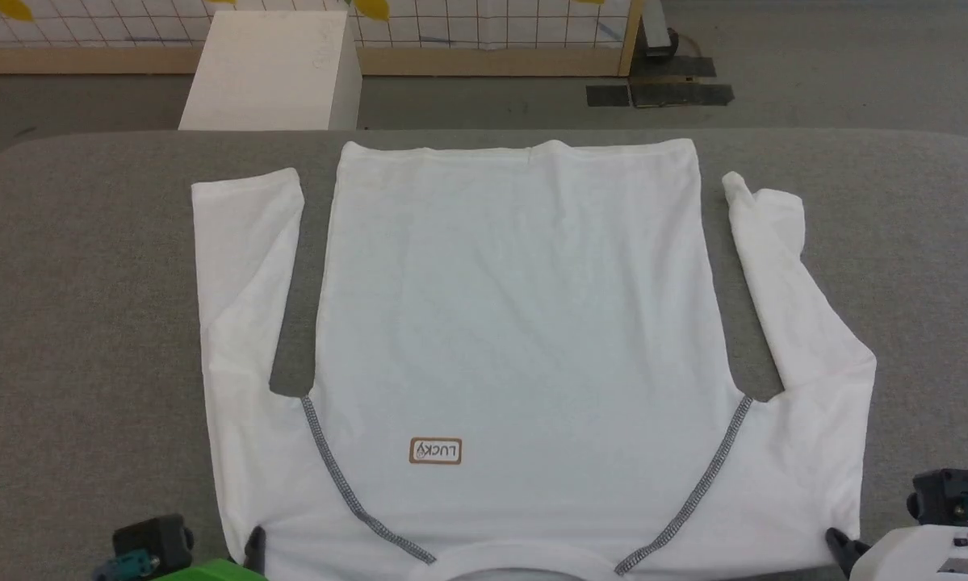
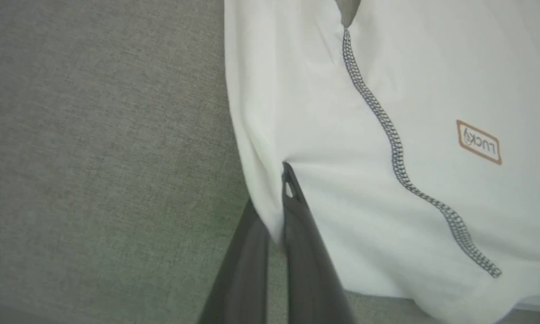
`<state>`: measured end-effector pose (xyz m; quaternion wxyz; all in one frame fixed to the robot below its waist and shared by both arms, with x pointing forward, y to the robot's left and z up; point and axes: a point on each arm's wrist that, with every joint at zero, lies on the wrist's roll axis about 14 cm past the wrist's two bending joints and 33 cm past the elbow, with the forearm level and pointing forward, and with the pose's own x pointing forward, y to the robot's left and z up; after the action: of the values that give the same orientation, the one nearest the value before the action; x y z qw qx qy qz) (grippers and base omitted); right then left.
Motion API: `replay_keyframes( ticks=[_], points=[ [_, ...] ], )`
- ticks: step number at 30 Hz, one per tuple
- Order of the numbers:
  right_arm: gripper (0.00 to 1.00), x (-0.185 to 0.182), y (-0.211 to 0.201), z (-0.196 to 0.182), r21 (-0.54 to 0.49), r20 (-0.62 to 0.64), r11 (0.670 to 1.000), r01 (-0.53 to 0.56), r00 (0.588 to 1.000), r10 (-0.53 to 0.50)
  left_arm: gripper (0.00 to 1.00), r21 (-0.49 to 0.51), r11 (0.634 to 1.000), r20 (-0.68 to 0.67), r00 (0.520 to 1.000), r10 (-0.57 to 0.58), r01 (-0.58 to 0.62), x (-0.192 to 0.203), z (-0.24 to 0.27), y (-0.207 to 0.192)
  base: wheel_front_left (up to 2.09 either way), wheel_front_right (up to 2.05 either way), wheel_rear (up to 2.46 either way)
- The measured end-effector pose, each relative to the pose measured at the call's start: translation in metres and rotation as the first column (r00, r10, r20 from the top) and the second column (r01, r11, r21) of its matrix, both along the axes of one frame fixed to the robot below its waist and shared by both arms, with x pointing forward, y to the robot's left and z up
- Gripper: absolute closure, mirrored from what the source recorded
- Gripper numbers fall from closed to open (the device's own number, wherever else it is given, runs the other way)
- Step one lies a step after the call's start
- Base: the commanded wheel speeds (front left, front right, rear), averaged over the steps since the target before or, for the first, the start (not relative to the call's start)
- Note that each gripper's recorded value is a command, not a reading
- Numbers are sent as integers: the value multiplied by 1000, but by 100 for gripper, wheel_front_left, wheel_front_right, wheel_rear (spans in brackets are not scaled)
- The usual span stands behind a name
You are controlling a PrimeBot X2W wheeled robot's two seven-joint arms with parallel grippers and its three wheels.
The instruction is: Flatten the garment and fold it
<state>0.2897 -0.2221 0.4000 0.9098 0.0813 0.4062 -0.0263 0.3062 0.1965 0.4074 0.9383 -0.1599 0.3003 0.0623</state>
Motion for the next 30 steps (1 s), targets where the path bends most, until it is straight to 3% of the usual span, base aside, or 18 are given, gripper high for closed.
replay_keyframes(
  ticks=[6,7,8,9,10,15,19,25,30],
  points=[
    [100,1,18,-29,33,-37,999,-31,999,32,100,-4,999,-28,999,-41,41,-3,-23,-20,0,0,0],
    [100,3,19,-31,36,-31,999,-32,999,33,96,-1,999,-25,999,-40,40,-2,-24,-21,0,0,0],
    [58,5,20,-32,38,-21,999,-31,999,32,26,3,999,-22,999,-42,42,-1,-25,-21,0,0,0],
    [21,7,21,-32,44,-9,999,-32,999,33,0,6,999,-19,999,-42,42,0,-26,-21,0,0,0],
    [0,8,23,-32,46,0,998,-34,999,34,0,8,999,-14,999,-41,41,0,-27,-21,0,0,0],
    [0,16,17,-21,28,87,999,-17,996,15,0,25,999,14,1000,-25,25,1,-22,-15,0,0,0],
    [0,30,-3,7,-41,245,999,29,969,-18,0,70,998,87,996,1,-7,6,-3,2,0,0,0],
    [0,44,-18,52,-135,457,988,71,889,-1,0,169,985,240,971,-17,-24,26,37,21,0,0,0],
    [0,63,-3,84,-156,617,987,36,784,69,0,290,957,376,920,-113,-1,62,71,25,0,0,0]
  ],
)
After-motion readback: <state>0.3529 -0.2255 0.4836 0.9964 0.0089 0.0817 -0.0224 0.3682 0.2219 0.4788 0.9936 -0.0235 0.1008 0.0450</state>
